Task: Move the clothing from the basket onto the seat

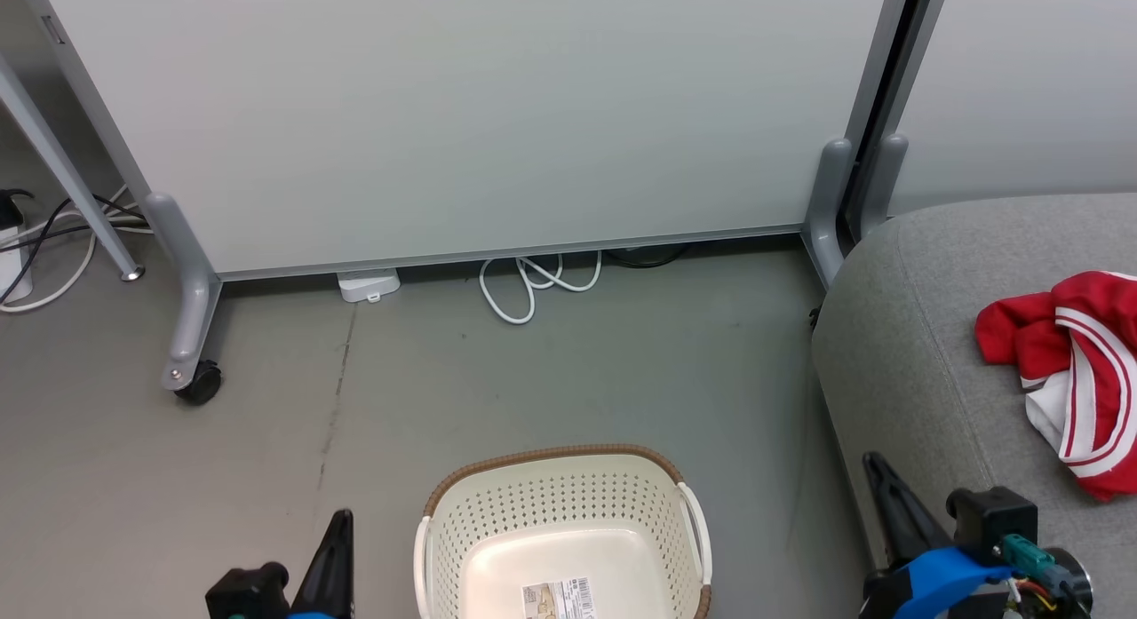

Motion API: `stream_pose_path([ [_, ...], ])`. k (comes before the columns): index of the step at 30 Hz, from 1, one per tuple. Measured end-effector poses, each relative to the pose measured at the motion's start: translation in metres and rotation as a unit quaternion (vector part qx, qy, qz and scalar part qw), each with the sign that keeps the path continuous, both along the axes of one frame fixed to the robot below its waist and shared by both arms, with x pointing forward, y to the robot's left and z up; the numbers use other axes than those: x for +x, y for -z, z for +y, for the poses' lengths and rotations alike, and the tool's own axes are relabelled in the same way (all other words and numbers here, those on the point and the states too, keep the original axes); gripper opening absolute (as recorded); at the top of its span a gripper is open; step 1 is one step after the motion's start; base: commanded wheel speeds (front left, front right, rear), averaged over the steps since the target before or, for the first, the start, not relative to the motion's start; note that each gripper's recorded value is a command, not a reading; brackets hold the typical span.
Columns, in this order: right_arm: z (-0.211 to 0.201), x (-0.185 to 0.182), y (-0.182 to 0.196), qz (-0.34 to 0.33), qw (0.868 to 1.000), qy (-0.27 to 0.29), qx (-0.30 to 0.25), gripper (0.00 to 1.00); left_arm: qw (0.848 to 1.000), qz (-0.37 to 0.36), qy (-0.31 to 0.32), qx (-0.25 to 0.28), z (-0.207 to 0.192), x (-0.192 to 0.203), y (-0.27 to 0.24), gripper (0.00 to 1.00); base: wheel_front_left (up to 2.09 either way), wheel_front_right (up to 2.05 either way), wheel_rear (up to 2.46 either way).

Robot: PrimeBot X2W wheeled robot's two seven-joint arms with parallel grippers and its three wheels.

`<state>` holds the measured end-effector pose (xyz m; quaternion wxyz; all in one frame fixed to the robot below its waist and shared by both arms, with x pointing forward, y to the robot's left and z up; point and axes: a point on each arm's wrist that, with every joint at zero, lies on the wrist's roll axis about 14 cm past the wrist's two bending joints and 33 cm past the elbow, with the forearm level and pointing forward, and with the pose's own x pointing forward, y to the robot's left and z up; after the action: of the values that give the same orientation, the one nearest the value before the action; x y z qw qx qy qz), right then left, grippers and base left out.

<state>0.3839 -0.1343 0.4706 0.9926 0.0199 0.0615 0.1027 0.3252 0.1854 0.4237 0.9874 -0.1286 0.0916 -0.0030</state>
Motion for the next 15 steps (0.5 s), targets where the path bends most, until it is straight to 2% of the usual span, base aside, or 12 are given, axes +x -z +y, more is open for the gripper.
stream_pose_path([
  [4, -0.002, -0.005, 0.011, 0.022, 1.000, 0.008, 0.017, 0.00, 1.000, 0.024, -0.007, -0.018, 0.000, -0.008, 0.012, 0.00, 0.00, 0.00, 0.00],
  [15, -0.012, -0.005, 0.010, 0.042, 0.991, 0.043, 0.122, 0.00, 0.993, 0.024, -0.048, -0.105, 0.008, -0.002, 0.006, 0.00, 0.00, 0.00, 0.00],
])
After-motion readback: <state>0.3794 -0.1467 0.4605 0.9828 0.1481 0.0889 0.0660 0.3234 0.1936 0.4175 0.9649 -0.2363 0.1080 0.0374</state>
